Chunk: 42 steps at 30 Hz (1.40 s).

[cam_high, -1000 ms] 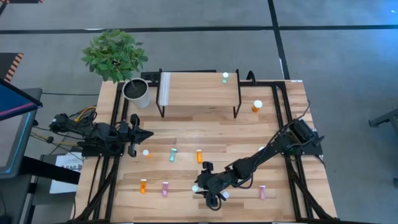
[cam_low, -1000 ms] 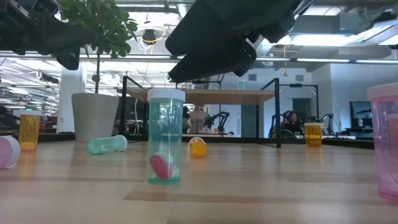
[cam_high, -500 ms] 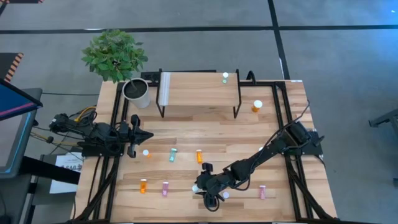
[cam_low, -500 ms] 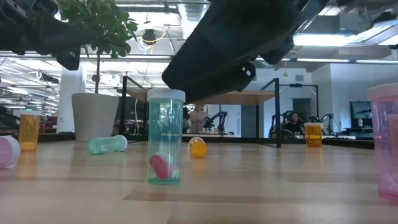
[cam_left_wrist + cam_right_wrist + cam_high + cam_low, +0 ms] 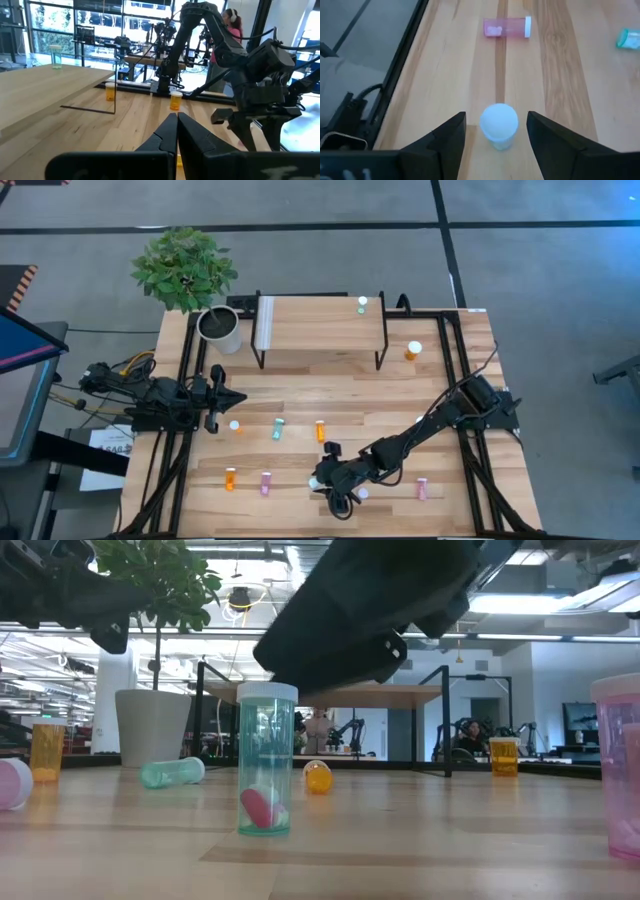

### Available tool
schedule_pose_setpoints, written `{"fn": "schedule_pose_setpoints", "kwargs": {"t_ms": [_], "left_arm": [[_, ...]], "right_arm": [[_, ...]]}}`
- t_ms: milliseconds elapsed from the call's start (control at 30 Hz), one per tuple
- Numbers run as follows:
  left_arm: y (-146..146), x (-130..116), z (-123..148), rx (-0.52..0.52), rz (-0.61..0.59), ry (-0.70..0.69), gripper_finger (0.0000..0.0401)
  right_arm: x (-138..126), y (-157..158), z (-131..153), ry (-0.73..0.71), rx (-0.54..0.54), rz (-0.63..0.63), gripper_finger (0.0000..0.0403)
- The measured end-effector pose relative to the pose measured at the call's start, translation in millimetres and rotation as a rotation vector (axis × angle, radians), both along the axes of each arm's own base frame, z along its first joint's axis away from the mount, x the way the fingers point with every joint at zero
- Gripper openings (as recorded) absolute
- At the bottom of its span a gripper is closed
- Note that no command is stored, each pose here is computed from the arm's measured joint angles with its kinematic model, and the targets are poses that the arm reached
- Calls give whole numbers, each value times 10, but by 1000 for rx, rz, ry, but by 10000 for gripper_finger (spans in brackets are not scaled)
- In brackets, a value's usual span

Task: Pick and place medicine bottles onto shelf by color
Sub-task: Put the bottom blue pill bottle on the shelf aligned with the other blue pill bottle

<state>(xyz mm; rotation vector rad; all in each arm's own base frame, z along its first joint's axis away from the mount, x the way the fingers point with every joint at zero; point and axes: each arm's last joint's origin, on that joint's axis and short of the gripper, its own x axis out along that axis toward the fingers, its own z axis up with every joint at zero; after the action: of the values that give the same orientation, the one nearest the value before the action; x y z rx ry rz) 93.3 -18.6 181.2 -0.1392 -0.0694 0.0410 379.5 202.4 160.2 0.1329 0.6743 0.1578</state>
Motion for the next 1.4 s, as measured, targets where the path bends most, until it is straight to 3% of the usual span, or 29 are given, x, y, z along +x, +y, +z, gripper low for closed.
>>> {"fn": "schedule_pose_setpoints", "kwargs": {"t_ms": [367,1400], "left_arm": [[0,0,-1,0,0,1,0],[0,0,-1,3,0,1,0]], "right_arm": [[9,4,12,-17,-4,8,211],[2,20,15,-28,-15,-2,216]]}}
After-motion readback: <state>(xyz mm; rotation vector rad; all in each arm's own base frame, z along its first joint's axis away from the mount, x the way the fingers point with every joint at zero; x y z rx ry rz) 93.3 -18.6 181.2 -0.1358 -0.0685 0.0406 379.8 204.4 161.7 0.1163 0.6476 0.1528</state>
